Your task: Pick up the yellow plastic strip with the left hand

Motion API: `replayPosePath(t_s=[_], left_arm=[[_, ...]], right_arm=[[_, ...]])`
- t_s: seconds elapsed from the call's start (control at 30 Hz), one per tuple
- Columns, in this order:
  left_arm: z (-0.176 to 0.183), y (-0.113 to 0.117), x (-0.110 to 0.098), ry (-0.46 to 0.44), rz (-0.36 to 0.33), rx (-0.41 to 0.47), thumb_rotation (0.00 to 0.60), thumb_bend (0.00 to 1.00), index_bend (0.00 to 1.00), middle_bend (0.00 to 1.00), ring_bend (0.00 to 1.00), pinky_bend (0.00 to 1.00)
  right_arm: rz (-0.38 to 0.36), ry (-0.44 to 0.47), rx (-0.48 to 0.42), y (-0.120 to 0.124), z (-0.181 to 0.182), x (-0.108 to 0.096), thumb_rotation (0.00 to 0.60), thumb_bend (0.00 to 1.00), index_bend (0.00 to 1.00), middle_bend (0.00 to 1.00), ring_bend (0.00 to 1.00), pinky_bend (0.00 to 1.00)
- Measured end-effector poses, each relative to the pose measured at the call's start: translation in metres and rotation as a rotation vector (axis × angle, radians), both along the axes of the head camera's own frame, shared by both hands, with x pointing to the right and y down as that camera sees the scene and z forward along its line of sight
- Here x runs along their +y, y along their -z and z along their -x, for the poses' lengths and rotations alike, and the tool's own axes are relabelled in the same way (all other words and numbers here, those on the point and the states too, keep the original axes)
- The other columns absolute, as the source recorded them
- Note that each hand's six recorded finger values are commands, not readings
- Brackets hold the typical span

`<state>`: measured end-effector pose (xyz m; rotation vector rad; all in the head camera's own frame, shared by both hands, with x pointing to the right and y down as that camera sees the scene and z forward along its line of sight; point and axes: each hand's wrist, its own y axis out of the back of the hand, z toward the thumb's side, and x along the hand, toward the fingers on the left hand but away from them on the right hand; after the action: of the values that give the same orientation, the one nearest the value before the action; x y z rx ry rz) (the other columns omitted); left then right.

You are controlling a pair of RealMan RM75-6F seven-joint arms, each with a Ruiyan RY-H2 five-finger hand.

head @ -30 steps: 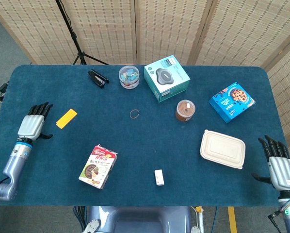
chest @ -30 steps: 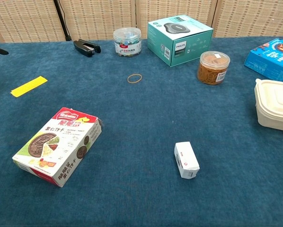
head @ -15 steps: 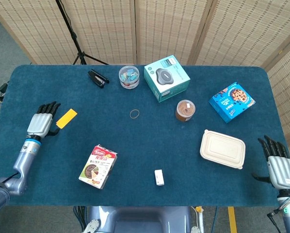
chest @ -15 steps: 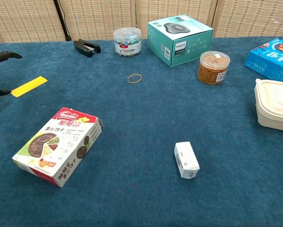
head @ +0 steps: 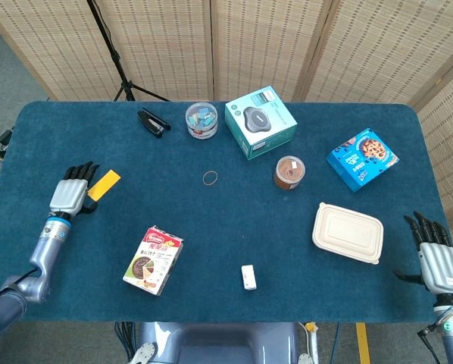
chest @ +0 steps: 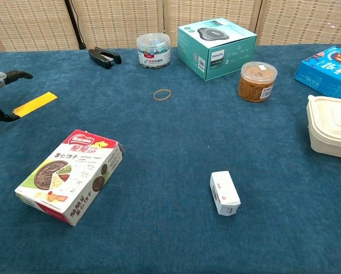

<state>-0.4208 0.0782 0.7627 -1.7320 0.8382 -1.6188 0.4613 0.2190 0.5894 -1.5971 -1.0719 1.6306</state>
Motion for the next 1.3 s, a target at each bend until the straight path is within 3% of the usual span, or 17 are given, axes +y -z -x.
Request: replayPosePath(t_s=[0.37,0.77,1.07,1.3], left_arm=[[-0.001,-0.007,0.001,0.000,0.011,-0.014,0.600,0.30,0.00,0.00,0.00,0.00],[-0.006,-0.012,-0.016,0.009,0.012,-0.036,0.600,0.30,0.00,0.00,0.00,0.00],[-0.009,0.000,-0.040,0.010,-0.042,-0.028,0.600,0.30,0.00,0.00,0.00,0.00],[-0.003,0.010,-0.031,-0.034,-0.031,0.011,0.600,0.30,0.00,0.00,0.00,0.00]], right_arm=[[0.010,-0.009,-0.003,-0.002,-0.003,0.000,0.600,0.00,0.00,0.00,0.00,0.00],[0.022,-0.011,0.004,-0.006,-0.003,0.001,0.600,0.00,0.00,0.00,0.00,0.00],[0.028,-0.013,0.008,-0.008,-0.004,0.001,0.600,0.00,0.00,0.00,0.00,0.00],[0.022,-0.015,0.002,-0.006,-0.004,0.001,0.600,0.00,0.00,0.00,0.00,0.00]])
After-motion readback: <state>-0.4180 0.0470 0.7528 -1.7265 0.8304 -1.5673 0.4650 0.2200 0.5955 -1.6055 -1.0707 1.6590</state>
